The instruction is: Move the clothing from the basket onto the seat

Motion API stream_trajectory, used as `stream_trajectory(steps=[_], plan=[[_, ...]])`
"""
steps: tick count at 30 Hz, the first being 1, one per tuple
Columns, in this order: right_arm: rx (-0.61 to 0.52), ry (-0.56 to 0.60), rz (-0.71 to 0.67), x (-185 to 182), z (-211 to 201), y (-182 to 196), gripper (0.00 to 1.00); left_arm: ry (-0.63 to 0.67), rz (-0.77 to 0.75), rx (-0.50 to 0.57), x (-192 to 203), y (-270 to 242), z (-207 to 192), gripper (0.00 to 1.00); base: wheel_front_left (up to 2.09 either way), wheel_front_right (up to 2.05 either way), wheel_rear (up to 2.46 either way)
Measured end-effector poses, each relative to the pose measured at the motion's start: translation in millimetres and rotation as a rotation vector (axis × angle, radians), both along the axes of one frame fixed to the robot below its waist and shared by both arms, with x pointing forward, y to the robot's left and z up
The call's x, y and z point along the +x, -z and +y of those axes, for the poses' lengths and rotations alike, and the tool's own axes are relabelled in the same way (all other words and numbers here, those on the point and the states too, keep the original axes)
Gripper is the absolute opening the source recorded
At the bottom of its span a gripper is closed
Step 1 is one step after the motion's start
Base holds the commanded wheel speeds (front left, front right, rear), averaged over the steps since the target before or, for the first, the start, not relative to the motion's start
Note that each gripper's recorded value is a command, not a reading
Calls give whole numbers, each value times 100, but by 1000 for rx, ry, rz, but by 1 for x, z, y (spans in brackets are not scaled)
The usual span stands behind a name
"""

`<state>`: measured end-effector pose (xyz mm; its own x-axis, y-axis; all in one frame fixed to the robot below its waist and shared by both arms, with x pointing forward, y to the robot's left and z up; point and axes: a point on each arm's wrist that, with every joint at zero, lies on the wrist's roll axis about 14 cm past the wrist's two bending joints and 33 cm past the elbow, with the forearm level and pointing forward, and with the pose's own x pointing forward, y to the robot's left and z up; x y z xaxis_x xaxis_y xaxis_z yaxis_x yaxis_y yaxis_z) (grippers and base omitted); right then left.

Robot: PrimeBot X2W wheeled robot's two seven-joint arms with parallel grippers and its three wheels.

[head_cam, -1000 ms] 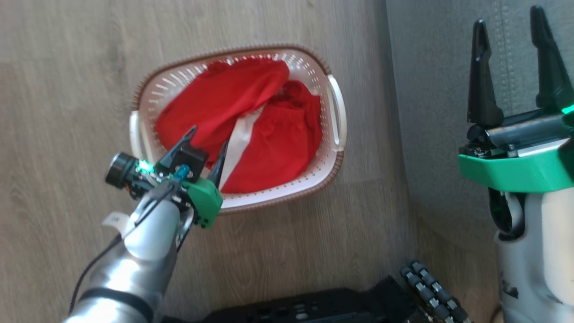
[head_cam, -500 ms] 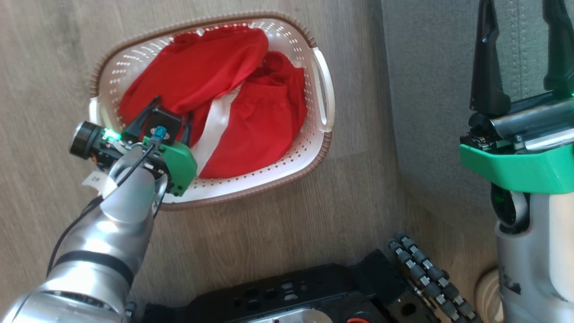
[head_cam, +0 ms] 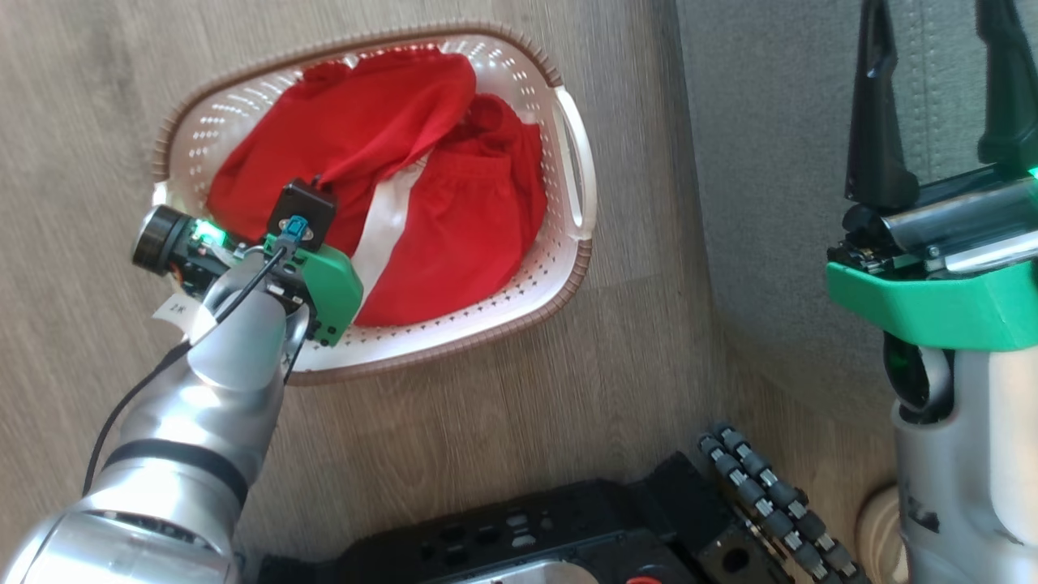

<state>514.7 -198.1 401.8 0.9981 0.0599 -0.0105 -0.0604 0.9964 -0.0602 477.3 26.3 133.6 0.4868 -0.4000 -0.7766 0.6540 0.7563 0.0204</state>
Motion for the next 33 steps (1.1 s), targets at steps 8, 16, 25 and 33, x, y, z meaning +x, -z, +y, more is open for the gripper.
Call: stream_trajectory(steps=[8, 16, 25, 33], plan=[[19, -4, -13, -3, 4, -16, 100, -24, -63, -65, 10, -42, -5, 0, 0, 0, 0], [21, -3, 1, -21, 7, -31, 100, -49, -162, -115, 17, -106, 0, 0, 0, 0, 0], [44, -12, 50, -61, 15, -39, 100, -93, -311, -217, 12, -190, 0, 0, 0, 0, 0], [63, -36, 46, -105, 27, -56, 100, -97, -508, -310, 1, -289, -6, 0, 0, 0, 0]])
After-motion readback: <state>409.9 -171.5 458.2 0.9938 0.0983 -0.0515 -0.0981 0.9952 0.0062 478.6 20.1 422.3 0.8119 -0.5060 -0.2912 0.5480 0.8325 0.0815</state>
